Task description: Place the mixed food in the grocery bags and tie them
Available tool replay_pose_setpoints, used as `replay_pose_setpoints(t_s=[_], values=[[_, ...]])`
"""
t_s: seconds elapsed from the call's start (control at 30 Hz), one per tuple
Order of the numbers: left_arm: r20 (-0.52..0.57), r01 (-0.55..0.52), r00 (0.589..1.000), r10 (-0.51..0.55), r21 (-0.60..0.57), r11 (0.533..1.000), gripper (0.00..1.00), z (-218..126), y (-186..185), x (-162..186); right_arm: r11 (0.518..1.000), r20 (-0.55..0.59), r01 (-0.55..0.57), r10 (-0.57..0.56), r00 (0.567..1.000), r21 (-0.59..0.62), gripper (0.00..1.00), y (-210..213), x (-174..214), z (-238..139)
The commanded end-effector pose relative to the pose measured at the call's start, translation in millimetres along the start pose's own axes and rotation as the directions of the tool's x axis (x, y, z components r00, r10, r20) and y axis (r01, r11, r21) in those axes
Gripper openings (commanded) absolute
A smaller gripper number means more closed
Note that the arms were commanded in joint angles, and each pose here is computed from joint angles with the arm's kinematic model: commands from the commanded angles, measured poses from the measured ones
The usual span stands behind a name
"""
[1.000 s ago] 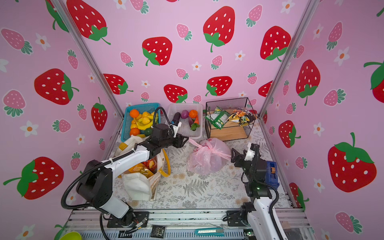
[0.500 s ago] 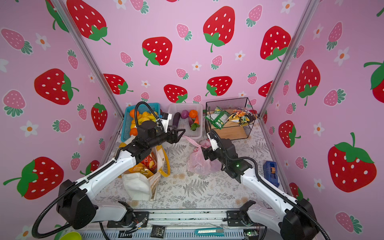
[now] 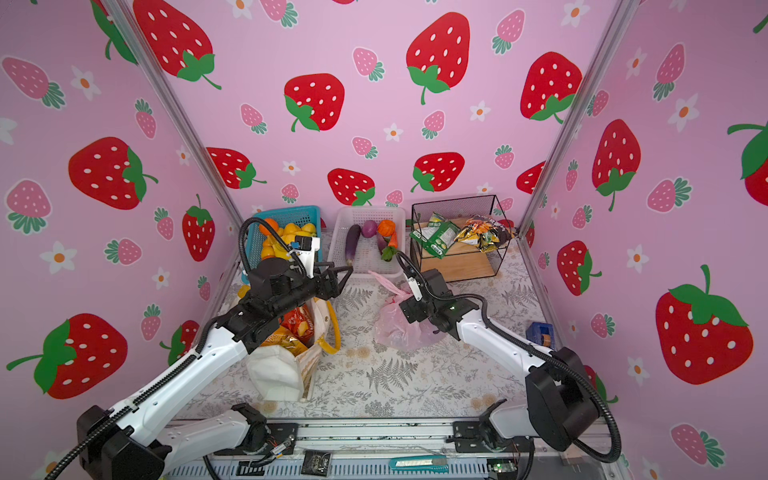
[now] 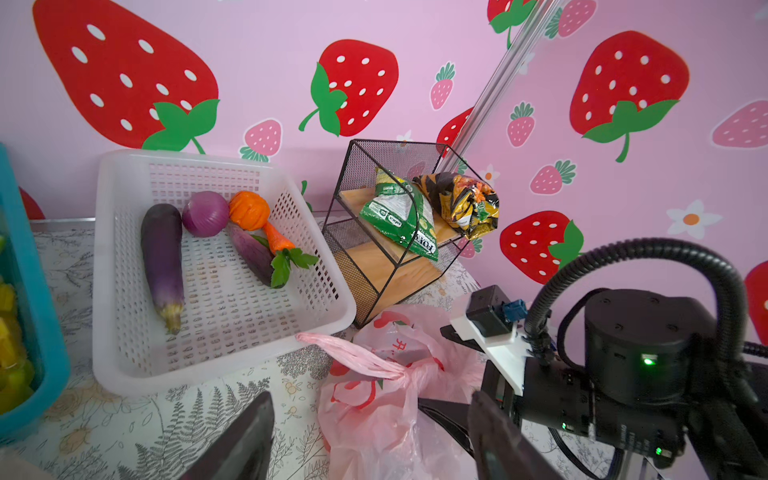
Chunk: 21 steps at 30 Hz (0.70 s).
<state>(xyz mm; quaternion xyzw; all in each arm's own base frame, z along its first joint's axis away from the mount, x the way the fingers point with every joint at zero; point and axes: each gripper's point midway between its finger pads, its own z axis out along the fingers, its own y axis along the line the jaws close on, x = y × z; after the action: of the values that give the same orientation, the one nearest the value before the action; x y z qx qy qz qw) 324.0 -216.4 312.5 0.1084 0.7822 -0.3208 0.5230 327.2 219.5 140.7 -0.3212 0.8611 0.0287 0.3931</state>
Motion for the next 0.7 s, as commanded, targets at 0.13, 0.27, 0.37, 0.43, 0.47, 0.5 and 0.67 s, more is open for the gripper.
replay_pose_setpoints(t_s=[0.13,0.27,0.37,0.43,0.47,0.5,0.67], values=[[-0.072,0.029,0.996,-0.049,-0.254,0.967,0.76,-52,35,16,0.997,-0.104,-0.068,0.062,0.993,-0.049,0.69,0,37,27],[-0.168,-0.023,0.984,-0.054,-0.429,0.903,0.76,-87,63,37,0.989,-0.107,-0.096,0.084,0.991,-0.113,0.42,11,43,34],[-0.292,-0.065,0.953,-0.081,-0.458,0.887,0.76,-92,70,62,0.988,-0.078,-0.112,0.104,0.992,-0.108,0.18,7,40,30],[-0.38,-0.067,0.919,-0.106,-0.416,0.907,0.76,-85,60,80,0.985,-0.029,-0.128,0.126,0.992,-0.112,0.05,4,30,21],[-0.41,-0.088,0.907,-0.091,-0.396,0.914,0.75,-80,53,87,0.984,0.002,-0.141,0.142,0.99,-0.111,0.03,1,24,14],[-0.427,-0.113,0.902,-0.07,-0.387,0.915,0.76,-75,47,90,0.982,0.029,-0.151,0.155,0.987,-0.112,0.0,-1,19,8],[-0.512,-0.267,0.859,0.009,-0.433,0.861,0.78,-54,51,104,0.971,0.145,-0.199,0.218,0.965,-0.133,0.0,-10,0,-22]])
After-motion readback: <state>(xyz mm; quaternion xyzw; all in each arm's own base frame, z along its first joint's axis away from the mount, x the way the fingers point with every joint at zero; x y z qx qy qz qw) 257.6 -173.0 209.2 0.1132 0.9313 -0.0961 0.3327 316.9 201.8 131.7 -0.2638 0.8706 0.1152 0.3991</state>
